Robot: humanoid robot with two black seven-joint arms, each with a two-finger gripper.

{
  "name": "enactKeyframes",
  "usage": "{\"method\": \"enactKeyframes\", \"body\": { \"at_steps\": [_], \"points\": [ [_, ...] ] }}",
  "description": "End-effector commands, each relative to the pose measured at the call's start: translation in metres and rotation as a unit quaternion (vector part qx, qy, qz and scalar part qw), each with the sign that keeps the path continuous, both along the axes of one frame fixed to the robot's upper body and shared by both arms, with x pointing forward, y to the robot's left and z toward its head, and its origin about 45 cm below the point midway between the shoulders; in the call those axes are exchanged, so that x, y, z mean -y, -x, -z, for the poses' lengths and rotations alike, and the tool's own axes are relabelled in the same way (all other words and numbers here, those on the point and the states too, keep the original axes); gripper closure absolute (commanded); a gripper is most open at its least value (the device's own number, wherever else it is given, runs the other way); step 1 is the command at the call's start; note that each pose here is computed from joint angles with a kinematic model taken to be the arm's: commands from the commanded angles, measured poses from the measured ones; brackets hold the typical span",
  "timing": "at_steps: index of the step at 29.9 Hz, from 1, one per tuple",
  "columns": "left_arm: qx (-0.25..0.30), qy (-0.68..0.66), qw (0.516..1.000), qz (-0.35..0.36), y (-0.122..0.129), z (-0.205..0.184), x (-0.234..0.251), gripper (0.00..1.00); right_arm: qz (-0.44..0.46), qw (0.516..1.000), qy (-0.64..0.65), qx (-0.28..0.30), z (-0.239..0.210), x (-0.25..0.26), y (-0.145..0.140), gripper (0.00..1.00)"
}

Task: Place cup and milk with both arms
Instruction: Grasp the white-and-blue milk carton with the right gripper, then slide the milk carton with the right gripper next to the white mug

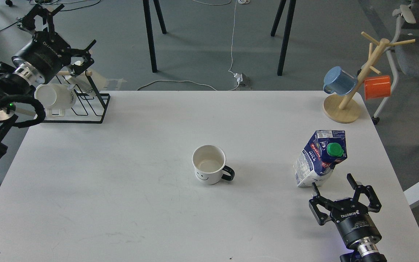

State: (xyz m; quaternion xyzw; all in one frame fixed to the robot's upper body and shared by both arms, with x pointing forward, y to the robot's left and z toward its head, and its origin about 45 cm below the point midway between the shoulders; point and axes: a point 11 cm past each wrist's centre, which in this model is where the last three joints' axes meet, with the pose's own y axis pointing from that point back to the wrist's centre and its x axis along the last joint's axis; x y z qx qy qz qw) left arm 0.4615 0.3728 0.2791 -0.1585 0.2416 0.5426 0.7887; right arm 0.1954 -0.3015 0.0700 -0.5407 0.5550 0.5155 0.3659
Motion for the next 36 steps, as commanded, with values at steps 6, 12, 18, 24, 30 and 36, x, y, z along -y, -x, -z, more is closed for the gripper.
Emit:
{"method": "enactKeyframes", "body": {
  "at_steps": [6,12,18,24,30,36],
  "points": [
    [-0.001,-0.003,1.000,-0.002,0.000,0.000,-0.003,0.00,-0.017,1.000,-0.002,0.024,-0.010,-0.010,-0.022,0.07],
    [-0.002,-0.004,1.000,-0.005,0.000,0.001,-0.004,0.00,-0.012,0.999,-0.017,0.024,-0.008,-0.020,-0.022,0.24],
    [-0.002,-0.004,1.000,-0.005,0.000,0.001,-0.004,0.00,-0.005,1.000,-0.020,0.012,0.002,-0.023,-0.020,0.51],
    [0.000,-0.015,1.000,-0.002,0.000,0.001,-0.003,0.00,-0.010,1.000,-0.025,0.012,0.001,-0.027,-0.019,0.70],
    [0.000,-0.018,1.000,-0.001,0.000,0.002,-0.002,0.00,-0.013,0.999,-0.028,0.013,0.001,-0.030,-0.020,0.80],
    [0.000,-0.020,1.000,-0.001,0.000,0.002,-0.003,0.00,-0.033,0.998,-0.040,0.023,-0.006,-0.047,-0.020,0.83]
  ]
}}
